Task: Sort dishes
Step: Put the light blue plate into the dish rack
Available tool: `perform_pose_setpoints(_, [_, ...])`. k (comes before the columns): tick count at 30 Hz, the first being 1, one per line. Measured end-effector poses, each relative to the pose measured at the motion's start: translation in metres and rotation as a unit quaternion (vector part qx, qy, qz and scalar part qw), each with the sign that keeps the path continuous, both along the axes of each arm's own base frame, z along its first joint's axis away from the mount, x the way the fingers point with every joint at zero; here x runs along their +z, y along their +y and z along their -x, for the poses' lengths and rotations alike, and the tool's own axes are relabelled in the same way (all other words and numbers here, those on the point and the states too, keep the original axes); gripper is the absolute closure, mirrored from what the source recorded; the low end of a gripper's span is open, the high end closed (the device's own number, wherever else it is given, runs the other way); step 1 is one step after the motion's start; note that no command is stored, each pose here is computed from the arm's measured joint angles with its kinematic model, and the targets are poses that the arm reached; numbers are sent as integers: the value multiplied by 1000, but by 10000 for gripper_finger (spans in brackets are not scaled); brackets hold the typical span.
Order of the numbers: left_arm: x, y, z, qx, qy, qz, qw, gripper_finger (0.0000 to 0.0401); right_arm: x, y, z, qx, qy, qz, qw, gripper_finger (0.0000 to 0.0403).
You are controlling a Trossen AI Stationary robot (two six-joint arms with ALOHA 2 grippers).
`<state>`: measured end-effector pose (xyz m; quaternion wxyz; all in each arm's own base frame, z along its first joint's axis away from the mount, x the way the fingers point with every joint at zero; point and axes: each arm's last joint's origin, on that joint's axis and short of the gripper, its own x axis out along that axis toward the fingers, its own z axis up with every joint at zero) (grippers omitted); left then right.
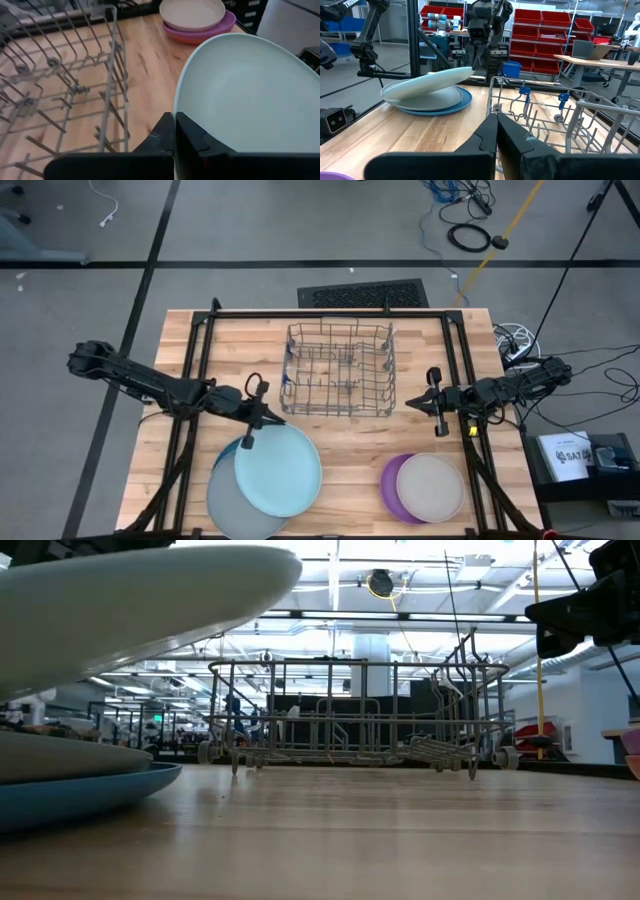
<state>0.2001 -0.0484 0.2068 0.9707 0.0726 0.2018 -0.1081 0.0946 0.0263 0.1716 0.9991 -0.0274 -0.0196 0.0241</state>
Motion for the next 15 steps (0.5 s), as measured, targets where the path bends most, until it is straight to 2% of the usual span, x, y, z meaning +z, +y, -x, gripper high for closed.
perform_pose_setpoints(5, [9,1,5,-4,-26,-5,1000,401,3,0,0,-1,-14,4,1000,399])
perform_pose_setpoints(9, [18,1,11,-12,-53,-7,999,401,3,-2,0,-28,-17,3,999,399])
perform_pose_setpoints(15, [30,2,20,-20,-93,-15,995,401,4,-2,0,-25,-21,0,999,399])
